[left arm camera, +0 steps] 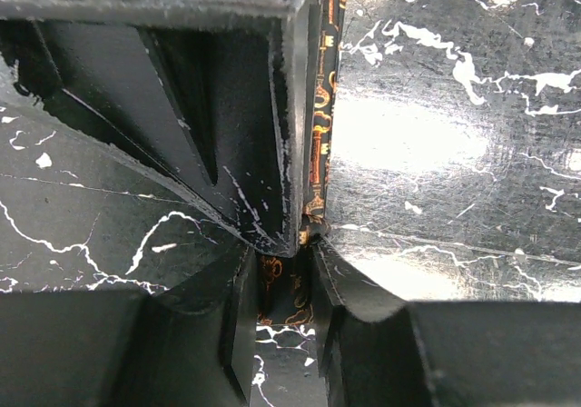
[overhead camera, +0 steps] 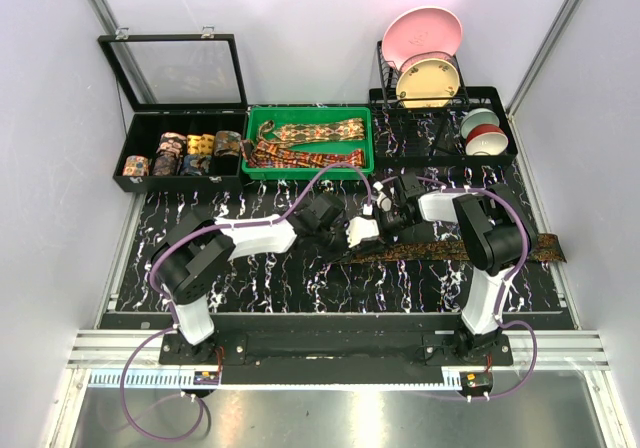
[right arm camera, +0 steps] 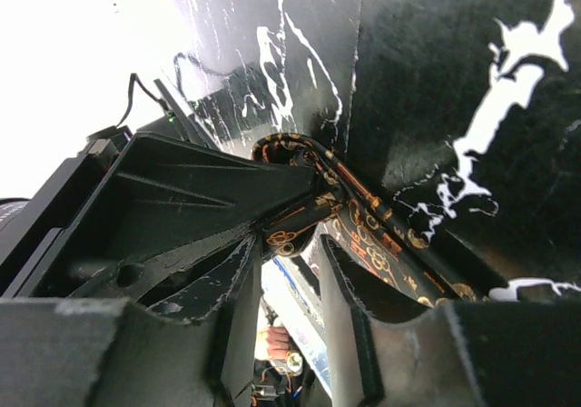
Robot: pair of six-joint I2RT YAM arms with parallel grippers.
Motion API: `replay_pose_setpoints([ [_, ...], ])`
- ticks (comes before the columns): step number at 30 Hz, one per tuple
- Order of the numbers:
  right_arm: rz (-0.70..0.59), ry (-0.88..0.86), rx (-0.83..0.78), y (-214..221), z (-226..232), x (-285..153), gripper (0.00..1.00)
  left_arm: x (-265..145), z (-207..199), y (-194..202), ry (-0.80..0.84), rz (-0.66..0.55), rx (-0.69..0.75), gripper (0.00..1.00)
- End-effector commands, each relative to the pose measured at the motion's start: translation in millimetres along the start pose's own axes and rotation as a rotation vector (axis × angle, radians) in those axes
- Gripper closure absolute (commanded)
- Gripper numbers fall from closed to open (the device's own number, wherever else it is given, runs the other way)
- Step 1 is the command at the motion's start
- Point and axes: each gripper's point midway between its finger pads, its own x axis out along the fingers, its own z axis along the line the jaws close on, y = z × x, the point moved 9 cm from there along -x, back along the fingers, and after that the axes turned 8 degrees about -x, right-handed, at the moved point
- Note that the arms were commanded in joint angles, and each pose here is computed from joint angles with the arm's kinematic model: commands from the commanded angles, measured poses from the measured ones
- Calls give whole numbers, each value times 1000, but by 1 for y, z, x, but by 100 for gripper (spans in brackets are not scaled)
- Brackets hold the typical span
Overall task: Roll the ties
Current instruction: Roll the tie at the center of the board.
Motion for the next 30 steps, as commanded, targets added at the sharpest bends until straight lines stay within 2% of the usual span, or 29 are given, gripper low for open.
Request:
replay_pose_setpoints([
  [1, -5, -33, -34, -4, -1, 8, 65, 8, -1, 30, 19, 133, -64, 70],
  [4, -2, -38, -39, -3, -2, 7, 74, 8, 0, 29, 18, 139, -68, 68],
  [7, 4, -40, -45, -2, -2, 7, 96, 8, 0, 28, 17, 133, -67, 65],
  [8, 12, -37, -40, -2, -4, 8, 100, 7, 1, 26, 12, 130, -68, 65],
  [11, 15, 8, -36, -2, -7, 8, 100, 4, 2, 22, 22, 104, -75, 56],
  [12, 16, 34, -24, -2, -8, 8, 100, 2, 3, 20, 24, 87, -76, 50],
  [16, 20, 97, -17, -2, -14, 7, 100, -14, 3, -3, 28, -46, -49, 37],
  [24, 21, 200, -14, -1, -21, 2, 100, -38, 10, -23, 65, -268, -32, 26],
  [30, 7, 221, -8, -8, -22, -1, 100, -26, 4, -1, 148, -222, 30, 15],
])
